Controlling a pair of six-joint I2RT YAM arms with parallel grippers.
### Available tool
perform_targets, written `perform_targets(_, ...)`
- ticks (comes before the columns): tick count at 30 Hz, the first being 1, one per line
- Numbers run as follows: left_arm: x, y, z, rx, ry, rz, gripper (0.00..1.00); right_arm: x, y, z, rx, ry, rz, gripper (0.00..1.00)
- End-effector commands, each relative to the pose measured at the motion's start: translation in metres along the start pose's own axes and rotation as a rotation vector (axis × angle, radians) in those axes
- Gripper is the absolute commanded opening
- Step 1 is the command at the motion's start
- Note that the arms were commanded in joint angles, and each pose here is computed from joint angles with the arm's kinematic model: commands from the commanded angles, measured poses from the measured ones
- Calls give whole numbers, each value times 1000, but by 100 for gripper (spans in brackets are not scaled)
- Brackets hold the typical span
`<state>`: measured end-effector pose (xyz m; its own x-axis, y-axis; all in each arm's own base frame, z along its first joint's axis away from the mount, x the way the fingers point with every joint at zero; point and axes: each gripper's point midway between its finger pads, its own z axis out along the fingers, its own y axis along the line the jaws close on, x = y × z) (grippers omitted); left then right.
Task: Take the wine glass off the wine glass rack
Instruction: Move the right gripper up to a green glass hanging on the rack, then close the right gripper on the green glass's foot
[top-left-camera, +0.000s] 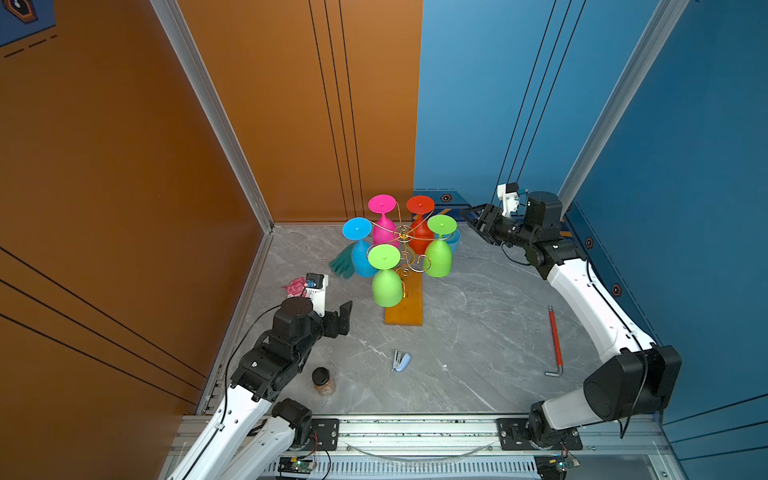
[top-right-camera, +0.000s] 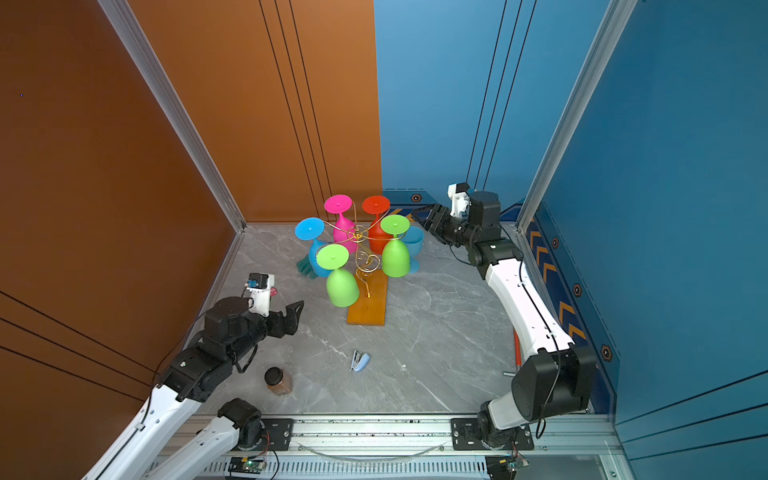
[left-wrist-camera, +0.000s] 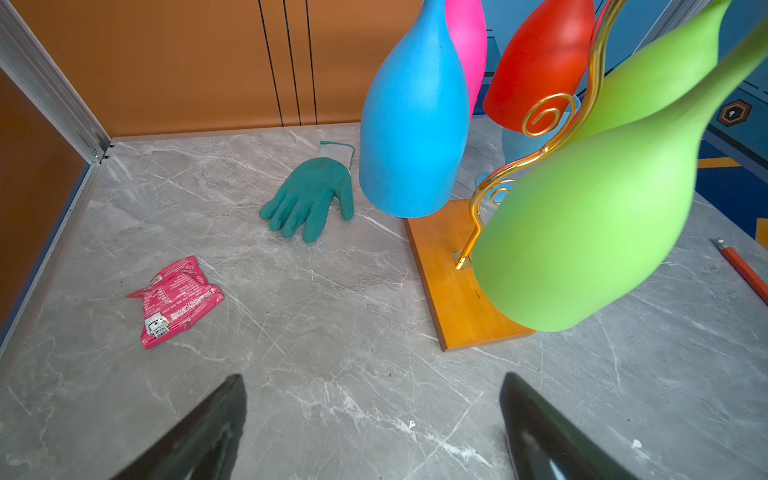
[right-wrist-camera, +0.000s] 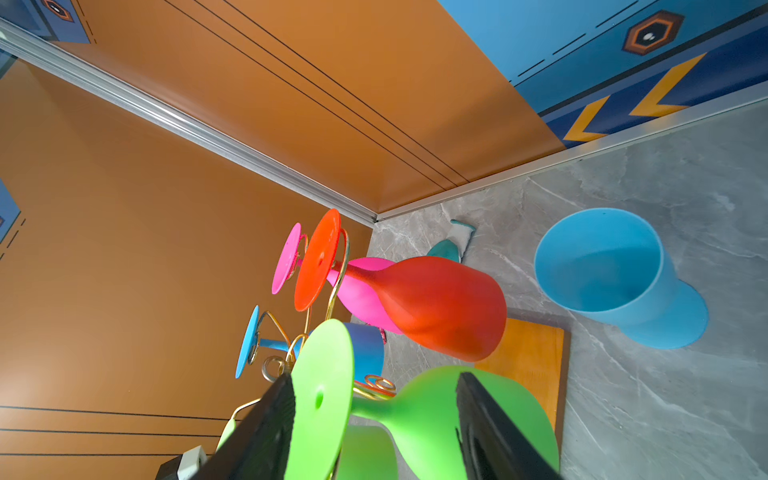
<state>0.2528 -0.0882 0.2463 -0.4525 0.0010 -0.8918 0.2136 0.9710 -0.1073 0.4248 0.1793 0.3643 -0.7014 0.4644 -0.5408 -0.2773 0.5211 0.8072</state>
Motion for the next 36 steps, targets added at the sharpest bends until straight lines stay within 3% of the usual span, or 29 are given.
perform_targets(1,-1,0,-1,9,-8,-3,95,6,25,-6,-79,10,-16,62)
perform_targets(11,0,1,-2,3,-8,-3,95,20,29,3,-98,56,-10,44)
perform_targets(25,0,2,-2,2,-10,-2,95,29,23,14,-97,94,9,37)
perform_targets(36,0,2,-2,2,-12,-3,95,33,20,21,-95,111,18,25)
